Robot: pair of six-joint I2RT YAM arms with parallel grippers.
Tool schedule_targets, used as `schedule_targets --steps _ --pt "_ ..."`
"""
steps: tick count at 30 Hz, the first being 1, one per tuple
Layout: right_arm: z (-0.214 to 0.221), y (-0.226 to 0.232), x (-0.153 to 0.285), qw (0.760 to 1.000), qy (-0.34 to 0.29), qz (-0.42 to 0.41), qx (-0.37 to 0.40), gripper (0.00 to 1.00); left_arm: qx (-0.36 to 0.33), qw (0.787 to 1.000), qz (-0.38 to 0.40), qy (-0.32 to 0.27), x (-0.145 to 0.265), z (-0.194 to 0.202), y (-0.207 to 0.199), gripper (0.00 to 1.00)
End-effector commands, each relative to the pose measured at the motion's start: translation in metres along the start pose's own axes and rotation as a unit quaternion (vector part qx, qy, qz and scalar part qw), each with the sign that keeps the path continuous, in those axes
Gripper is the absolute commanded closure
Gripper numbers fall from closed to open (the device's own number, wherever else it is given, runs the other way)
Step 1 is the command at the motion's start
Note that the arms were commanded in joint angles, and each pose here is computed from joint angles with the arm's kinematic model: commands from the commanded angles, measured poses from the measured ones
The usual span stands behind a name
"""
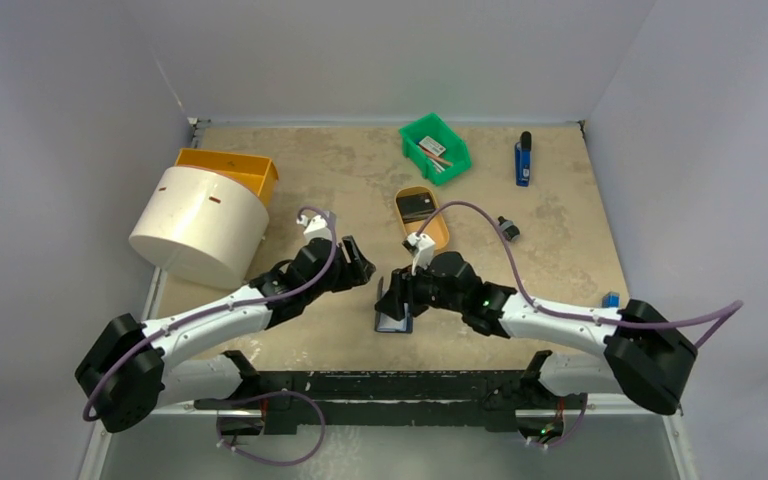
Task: Put the credit cards into the card holder
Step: Open the card holder at the center of the board.
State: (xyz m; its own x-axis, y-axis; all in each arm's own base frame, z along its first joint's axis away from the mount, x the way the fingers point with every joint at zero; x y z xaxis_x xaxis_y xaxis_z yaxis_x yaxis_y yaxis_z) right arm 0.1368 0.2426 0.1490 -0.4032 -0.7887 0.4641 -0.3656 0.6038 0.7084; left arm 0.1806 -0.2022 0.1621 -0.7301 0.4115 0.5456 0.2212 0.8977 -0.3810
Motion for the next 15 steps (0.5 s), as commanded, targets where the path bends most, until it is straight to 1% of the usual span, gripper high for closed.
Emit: schedule_targets --steps 1,3,5,8,10,15 --pt "-0.001 0.002 -0.014 1.0 0.011 -0.011 0.011 0.41 -0.003 0.999 0.044 -0.019 -0.004 -0.015 -0.016 0.4" --pt "-0.005 0.006 -0.024 1.0 0.019 -0.012 0.017 0.4 -0.004 0.999 0.039 -0.016 -0.005 -0.014 -0.015 0.41" --pt "-0.012 0.01 -0.033 1.0 0.014 -0.013 0.025 0.4 -0.004 0.999 0.034 -0.015 -0.003 -0.014 -0.014 0.41" --pt "-0.016 0.015 -0.04 0.999 0.021 -0.025 0.033 0.4 -0.002 0.999 0.033 -0.023 0.0 -0.016 -0.013 0.4" --pt "-0.017 0.017 -0.043 0.998 0.03 -0.03 0.039 0.4 -0.005 1.0 0.021 -0.014 0.002 -0.013 -0.009 0.4" --pt "-0.015 0.018 -0.053 0.997 0.052 -0.04 0.05 0.41 -0.005 1.0 0.028 -0.003 -0.003 -0.009 -0.01 0.4"
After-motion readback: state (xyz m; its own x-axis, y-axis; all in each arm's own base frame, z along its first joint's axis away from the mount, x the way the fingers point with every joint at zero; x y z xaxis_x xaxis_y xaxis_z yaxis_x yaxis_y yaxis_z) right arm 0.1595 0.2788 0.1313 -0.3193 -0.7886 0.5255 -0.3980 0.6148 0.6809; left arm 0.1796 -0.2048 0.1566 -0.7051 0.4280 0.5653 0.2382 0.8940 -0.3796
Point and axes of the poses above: each gripper's point midway between its finger pads, its own x axis back along the fingers, its own y axis along the line the jaws close on, z = x × y, the point moved 9 cm from there along x, back along the fingers, and after that the axes turned 15 degrees about -x, right-handed, at the moved point
